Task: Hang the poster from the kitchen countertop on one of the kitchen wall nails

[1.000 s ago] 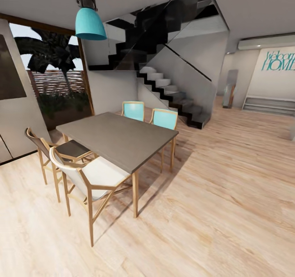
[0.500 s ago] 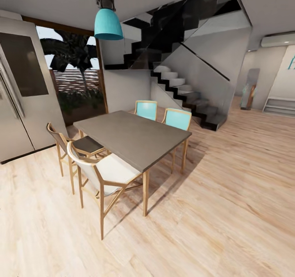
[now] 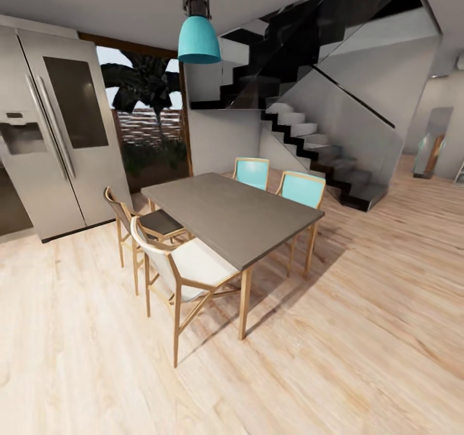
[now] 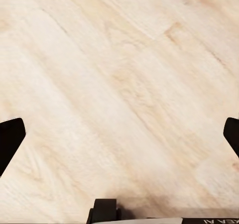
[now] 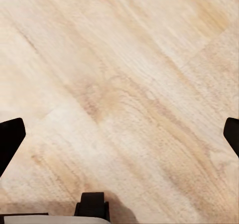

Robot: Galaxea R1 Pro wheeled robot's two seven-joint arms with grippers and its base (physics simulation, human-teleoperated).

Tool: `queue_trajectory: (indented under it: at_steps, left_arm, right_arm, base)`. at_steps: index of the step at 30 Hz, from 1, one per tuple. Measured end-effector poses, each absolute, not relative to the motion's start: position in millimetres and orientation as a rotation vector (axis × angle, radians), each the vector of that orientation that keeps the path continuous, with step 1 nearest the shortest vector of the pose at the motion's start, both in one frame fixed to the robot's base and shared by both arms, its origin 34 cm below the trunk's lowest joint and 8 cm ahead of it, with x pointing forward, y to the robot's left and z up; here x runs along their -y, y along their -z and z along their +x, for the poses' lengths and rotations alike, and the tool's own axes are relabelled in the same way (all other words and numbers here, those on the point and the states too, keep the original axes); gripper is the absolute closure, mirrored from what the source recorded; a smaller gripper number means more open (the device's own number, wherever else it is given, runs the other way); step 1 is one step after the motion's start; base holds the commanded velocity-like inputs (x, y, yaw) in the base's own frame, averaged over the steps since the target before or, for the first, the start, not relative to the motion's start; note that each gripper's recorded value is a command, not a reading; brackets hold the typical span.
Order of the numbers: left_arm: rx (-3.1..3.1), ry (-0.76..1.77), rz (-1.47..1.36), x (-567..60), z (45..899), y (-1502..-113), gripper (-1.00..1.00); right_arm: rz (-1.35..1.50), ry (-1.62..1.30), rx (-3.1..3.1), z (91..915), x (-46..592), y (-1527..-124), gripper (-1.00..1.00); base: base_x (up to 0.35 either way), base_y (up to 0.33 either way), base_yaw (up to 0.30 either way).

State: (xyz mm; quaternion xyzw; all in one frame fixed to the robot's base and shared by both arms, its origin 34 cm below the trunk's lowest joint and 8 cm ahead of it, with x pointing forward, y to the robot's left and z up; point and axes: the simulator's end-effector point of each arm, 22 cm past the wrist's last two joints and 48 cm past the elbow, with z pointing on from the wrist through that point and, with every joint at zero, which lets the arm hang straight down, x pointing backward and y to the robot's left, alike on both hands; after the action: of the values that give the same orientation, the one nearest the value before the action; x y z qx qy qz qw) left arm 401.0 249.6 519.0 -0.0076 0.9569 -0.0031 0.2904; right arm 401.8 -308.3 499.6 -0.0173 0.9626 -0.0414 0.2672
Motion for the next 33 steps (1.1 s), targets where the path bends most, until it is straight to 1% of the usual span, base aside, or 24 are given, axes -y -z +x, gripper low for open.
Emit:
queue_trajectory:
  at_steps: [18, 27, 33]
  left_arm:
    - [-2.552, -0.004, -0.049, -256.7, 400.8, -519.0, -1.0]
    - [-2.555, -0.005, -0.053, -257.7, 399.7, -518.3, -1.0]
    - [-2.558, -0.006, -0.053, -257.8, 398.9, -517.4, -1.0]
  right_arm:
    - [-0.047, 0.112, -2.598, 401.6, 307.4, -499.5, -1.0]
    - [-0.048, 0.112, -2.601, 400.6, 307.9, -498.8, -1.0]
    - [-0.049, 0.112, -2.604, 399.7, 308.0, -498.0, -1.0]
  base:
    - [0.002, 0.004, 0.28]
    - [0.109, 0.227, 0.28]
    - [0.022, 0.287, 0.28]
